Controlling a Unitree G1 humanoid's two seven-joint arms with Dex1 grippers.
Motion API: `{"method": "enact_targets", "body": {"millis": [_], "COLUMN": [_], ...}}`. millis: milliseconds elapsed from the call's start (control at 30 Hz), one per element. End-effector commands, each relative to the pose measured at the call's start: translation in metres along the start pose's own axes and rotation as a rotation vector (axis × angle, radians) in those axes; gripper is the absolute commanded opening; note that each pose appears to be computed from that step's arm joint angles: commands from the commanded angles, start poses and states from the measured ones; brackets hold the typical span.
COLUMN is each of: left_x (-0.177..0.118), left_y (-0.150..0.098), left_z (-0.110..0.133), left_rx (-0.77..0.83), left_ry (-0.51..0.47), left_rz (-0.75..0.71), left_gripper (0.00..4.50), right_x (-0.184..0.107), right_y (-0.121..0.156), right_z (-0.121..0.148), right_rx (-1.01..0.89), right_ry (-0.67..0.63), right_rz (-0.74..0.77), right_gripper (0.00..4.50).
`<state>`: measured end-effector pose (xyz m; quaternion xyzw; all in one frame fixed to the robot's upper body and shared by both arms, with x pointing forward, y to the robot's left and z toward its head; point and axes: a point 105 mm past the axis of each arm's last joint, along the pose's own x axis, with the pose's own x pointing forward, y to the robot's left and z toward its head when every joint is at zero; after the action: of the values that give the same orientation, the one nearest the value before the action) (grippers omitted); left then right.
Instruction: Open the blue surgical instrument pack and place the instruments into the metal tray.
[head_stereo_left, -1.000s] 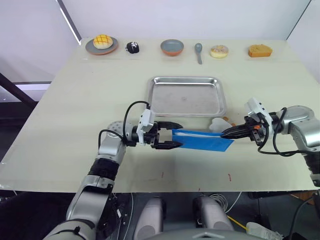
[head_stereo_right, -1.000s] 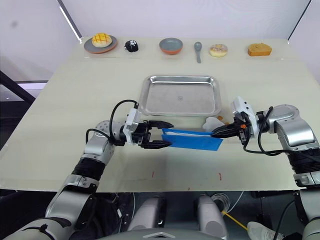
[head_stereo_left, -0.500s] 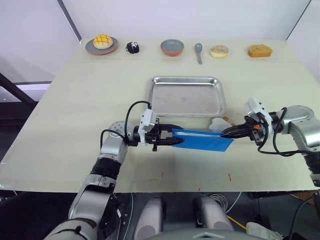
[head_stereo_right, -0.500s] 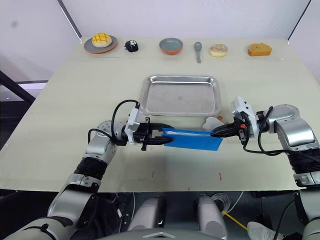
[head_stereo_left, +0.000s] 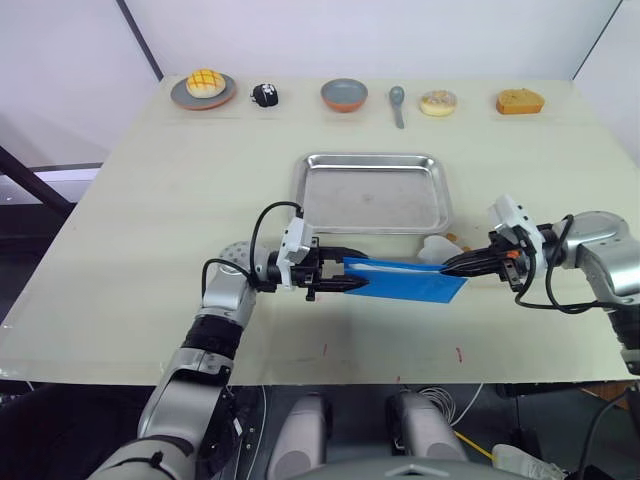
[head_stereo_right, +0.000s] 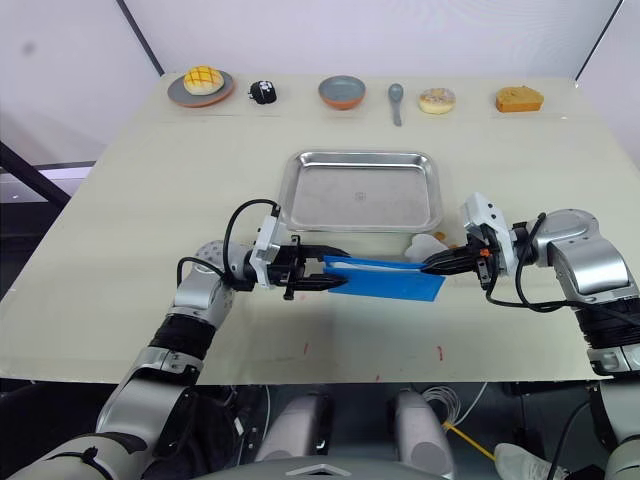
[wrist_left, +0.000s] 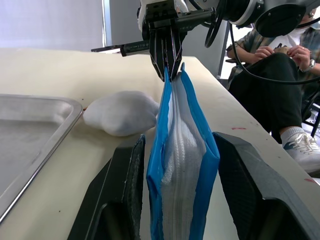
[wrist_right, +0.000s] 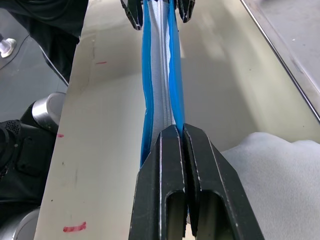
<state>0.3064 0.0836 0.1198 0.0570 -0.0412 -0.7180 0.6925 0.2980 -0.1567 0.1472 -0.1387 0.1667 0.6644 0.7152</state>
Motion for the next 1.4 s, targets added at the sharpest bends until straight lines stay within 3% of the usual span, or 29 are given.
{"method": "enact_targets", "body": {"millis": [33,100,233,267,600,800,900,1200,1400], "left_x": [0.001,0.002,0.004,0.004,0.004,0.001,0.0,-0.005,-0.009], "left_y": [0.003,0.002,0.003,0.002,0.002,0.003,0.004,0.004,0.002], "left_z": [0.011,0.011,0.011,0.01,0.01,0.01,0.01,0.01,0.009], "left_rx": [0.048,0.051,0.058,0.059,0.086,0.096,0.099,0.11,0.114], "left_ry": [-0.023,-0.019,-0.018,-0.017,-0.002,0.014,0.017,0.027,0.031], "left_rz": [-0.011,-0.014,-0.013,-0.013,0.01,0.037,0.046,0.066,0.072], "left_gripper": [2.28,2.28,0.31,0.02,0.02,0.0,0.0,0.0,0.0], "right_x": [0.004,0.004,0.004,0.004,-0.002,-0.043,-0.062,-0.09,-0.094], "right_y": [0.003,0.003,0.003,0.003,-0.002,0.011,0.025,0.068,0.075], "right_z": [0.001,0.001,0.002,0.003,0.01,0.013,0.018,0.037,0.037], "right_rx": [-0.01,-0.011,-0.016,-0.016,-0.047,-0.043,-0.033,-0.011,0.013], "right_ry": [0.002,0.0,-0.004,-0.005,-0.045,-0.071,-0.086,-0.105,-0.098], "right_rz": [0.011,0.01,0.006,0.006,-0.06,-0.172,-0.231,-0.363,-0.399], "right_gripper": [0.0,0.0,0.0,0.0,0.0,2.72,4.33,4.33,4.33]}}
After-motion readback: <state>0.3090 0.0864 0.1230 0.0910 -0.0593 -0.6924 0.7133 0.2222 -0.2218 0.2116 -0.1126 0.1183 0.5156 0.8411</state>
